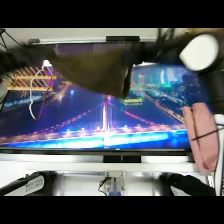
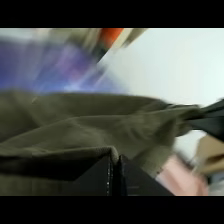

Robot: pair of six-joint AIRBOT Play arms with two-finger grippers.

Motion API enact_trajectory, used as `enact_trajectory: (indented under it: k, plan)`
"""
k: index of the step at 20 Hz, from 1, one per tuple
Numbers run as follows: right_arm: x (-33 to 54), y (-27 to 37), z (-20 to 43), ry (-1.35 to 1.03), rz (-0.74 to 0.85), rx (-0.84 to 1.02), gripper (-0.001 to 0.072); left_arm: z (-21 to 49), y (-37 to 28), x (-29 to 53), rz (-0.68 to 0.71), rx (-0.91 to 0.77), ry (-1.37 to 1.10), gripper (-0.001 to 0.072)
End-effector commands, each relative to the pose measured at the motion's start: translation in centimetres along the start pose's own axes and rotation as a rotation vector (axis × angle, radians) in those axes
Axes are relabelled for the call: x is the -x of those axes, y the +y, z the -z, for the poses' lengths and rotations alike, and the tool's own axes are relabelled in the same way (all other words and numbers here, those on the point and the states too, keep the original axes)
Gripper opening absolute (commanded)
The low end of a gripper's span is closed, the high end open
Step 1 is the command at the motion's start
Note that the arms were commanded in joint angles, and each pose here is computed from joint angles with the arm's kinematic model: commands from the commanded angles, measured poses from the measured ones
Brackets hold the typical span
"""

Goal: Fold the shirts.

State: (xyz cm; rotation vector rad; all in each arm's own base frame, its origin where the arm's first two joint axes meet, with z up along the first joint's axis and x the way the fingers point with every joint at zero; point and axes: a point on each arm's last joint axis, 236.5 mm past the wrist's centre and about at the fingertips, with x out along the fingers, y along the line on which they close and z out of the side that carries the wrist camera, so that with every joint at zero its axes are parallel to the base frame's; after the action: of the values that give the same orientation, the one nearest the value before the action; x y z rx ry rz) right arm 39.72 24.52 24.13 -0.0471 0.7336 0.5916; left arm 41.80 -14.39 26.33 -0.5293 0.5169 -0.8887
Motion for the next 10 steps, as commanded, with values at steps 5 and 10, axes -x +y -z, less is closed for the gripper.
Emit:
enact_trajectory:
  k: [5, 10]
  plan:
    - [-2.6, 8.7, 29.7, 0.889, -0.335, -0.205, 0.0137, 27.1, 8.7, 2.6, -0.345, 0.399, 0.593, 0.004]
    - [-0.4, 13.7, 38.2, 1.093, -0.404, -0.101, 0.0137, 29.7, 6.6, 3.7, -0.311, 0.374, 0.582, 0.0041]
